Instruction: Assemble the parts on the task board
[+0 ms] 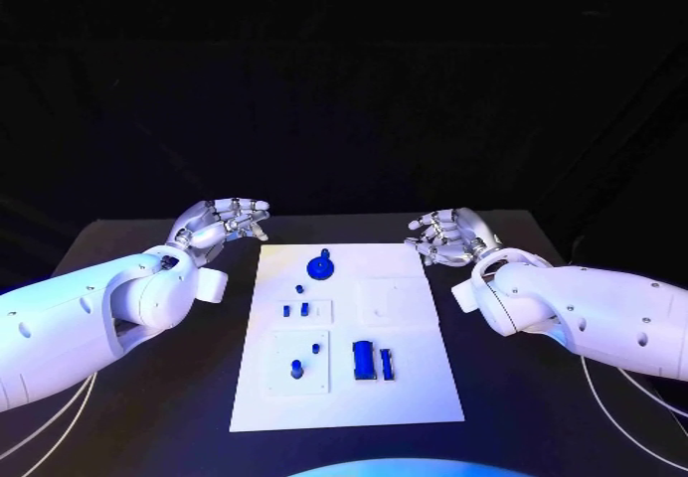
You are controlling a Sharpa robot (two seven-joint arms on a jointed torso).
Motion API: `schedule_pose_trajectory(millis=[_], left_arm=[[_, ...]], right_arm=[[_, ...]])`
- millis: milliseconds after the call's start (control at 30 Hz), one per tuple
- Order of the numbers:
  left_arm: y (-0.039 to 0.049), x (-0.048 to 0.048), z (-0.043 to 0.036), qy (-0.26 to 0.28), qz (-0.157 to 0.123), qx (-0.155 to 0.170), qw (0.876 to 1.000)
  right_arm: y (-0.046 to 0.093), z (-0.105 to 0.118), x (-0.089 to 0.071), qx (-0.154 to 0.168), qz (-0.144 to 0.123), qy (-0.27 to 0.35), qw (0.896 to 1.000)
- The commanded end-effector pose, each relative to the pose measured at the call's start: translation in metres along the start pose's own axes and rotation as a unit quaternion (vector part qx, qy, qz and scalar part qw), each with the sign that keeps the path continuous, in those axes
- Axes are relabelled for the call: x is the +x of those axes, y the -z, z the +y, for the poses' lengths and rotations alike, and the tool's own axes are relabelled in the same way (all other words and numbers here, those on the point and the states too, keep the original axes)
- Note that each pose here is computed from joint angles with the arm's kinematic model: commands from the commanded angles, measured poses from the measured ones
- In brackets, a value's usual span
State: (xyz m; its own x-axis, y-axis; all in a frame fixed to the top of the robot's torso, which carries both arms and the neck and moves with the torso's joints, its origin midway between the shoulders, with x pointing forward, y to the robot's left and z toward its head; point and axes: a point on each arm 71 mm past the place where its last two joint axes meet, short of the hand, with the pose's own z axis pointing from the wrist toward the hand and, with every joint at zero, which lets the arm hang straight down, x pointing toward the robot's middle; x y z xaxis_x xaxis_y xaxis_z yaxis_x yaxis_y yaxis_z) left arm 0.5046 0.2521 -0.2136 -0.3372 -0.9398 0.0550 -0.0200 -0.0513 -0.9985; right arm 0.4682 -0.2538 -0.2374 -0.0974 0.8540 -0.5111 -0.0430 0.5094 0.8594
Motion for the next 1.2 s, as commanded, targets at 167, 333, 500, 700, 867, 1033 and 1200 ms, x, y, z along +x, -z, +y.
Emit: schedule_pose_trajectory(millis=[167, 333, 500, 700, 867, 1033, 1200], left_arm=[[-0.0182, -0.0148, 0.0052, 0.021, -0.111, 0.028, 0.993], [-0.0295, -0.0127, 0.0103, 0.018, -0.128, 0.023, 0.991], [-0.0279, -0.0052, 0.0114, 0.009, -0.099, 0.014, 0.995], [-0.0201, 0.0104, 0.0141, 0.003, -0.112, 0.011, 0.994], [-0.0056, 0.0349, 0.0163, -0.007, -0.132, 0.008, 0.991], [0.0096, 0.0566, 0.0159, -0.016, -0.151, 0.007, 0.988], [0.0173, 0.0665, 0.0149, -0.02, -0.16, 0.006, 0.987]], right_arm=[[-0.038, -0.014, 0.001, 0.035, -0.007, -0.132, 0.991], [-0.056, -0.018, 0.001, 0.029, -0.011, -0.142, 0.989], [-0.052, -0.017, 0.002, 0.041, -0.034, -0.105, 0.993], [-0.04, -0.003, 0.016, 0.028, -0.036, -0.149, 0.988], [-0.021, 0.019, 0.033, 0.014, -0.04, -0.212, 0.976], [-0.006, 0.036, 0.043, 0.007, -0.043, -0.254, 0.966], [0.0, 0.042, 0.046, 0.006, -0.044, -0.269, 0.962]])
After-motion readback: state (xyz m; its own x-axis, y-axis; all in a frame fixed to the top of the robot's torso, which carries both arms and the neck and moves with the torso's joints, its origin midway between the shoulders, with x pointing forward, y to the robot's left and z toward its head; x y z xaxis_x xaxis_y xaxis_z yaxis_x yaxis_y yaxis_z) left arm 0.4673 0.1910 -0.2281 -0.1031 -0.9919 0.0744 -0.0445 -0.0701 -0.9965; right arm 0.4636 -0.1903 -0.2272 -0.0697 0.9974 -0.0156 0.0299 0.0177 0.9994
